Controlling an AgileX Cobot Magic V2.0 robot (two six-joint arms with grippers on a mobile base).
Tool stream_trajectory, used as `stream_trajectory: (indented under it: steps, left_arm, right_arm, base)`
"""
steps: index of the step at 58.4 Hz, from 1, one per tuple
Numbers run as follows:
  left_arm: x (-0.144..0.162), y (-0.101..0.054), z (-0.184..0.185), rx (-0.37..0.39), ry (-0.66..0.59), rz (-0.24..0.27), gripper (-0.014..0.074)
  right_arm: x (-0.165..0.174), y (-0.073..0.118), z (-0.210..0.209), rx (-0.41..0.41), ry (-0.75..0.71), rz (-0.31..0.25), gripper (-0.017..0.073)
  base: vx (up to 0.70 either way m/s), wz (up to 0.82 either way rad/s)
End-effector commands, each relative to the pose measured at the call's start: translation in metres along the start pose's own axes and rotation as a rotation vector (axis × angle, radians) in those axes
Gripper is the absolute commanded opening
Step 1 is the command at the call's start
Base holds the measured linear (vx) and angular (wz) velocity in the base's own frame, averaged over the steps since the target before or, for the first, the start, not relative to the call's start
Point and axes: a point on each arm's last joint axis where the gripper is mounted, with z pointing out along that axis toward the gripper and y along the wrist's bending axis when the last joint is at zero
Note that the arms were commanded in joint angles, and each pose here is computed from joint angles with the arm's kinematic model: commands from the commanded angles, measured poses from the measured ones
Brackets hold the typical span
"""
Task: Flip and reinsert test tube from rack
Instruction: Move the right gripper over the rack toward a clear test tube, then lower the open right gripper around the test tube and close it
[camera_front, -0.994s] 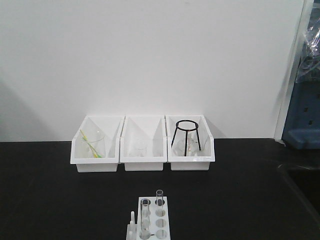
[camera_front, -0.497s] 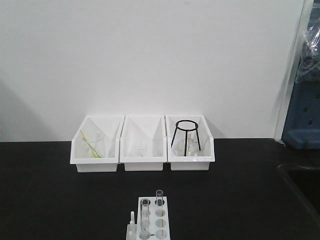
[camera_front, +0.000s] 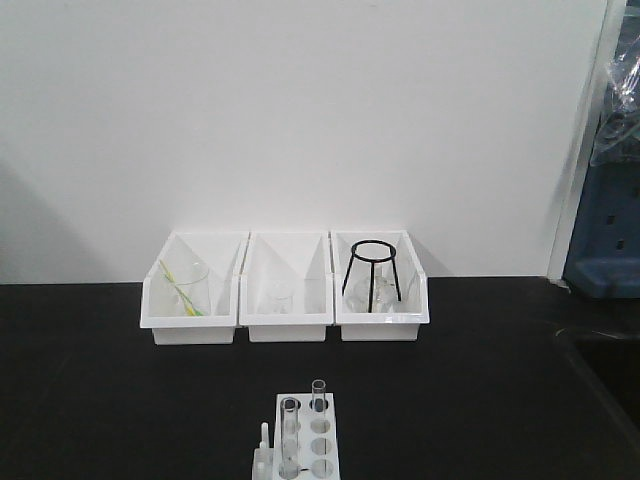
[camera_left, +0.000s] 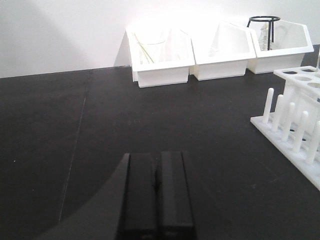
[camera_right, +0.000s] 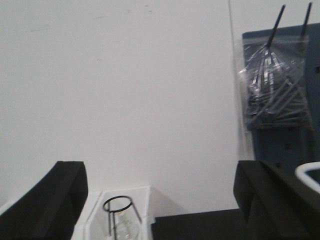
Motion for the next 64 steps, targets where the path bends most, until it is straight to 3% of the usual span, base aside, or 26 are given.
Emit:
stream_trajectory:
  steps: [1, 10, 16, 27, 39, 64]
  left_arm:
    - [-0.009, -0.001, -0.001, 0.013, -0.091, -0.014, -0.0006]
    - [-0.009, -0.001, -0.001, 0.013, -0.091, -0.014, -0.0006]
    - [-0.009, -0.001, -0.001, 0.013, -0.091, -0.014, -0.0006]
    - [-0.009, -0.001, -0.001, 0.013, -0.091, -0.014, -0.0006]
    - [-0.009, -0.001, -0.001, 0.013, -0.091, -0.014, -0.0006]
    - [-0.009, -0.001, -0.001, 0.013, -0.091, -0.014, -0.0006]
  right_arm:
    - [0.005, 0.022, 0.011, -0.153, -0.025, -0.048, 0.0599]
    - [0.053, 0.068, 0.025, -0.435, 0.075, -0.118, 0.0540]
    - [0.082, 0.096, 0.033, -0.593, 0.118, -0.119, 0.0527]
    - [0.131, 0.131, 0.049, -0.773, 0.172, -0.142, 0.0527]
    - [0.164, 0.145, 0.065, -0.842, 0.176, -0.094, 0.0527]
    - [0.200, 0.170, 0.118, -0.857, 0.195, -0.120, 0.0527]
  base:
    - [0.00, 0.00]
    - [0.00, 0.00]
    - [0.00, 0.00]
    - [0.00, 0.00]
    - [0.00, 0.00]
    - [0.00, 0.00]
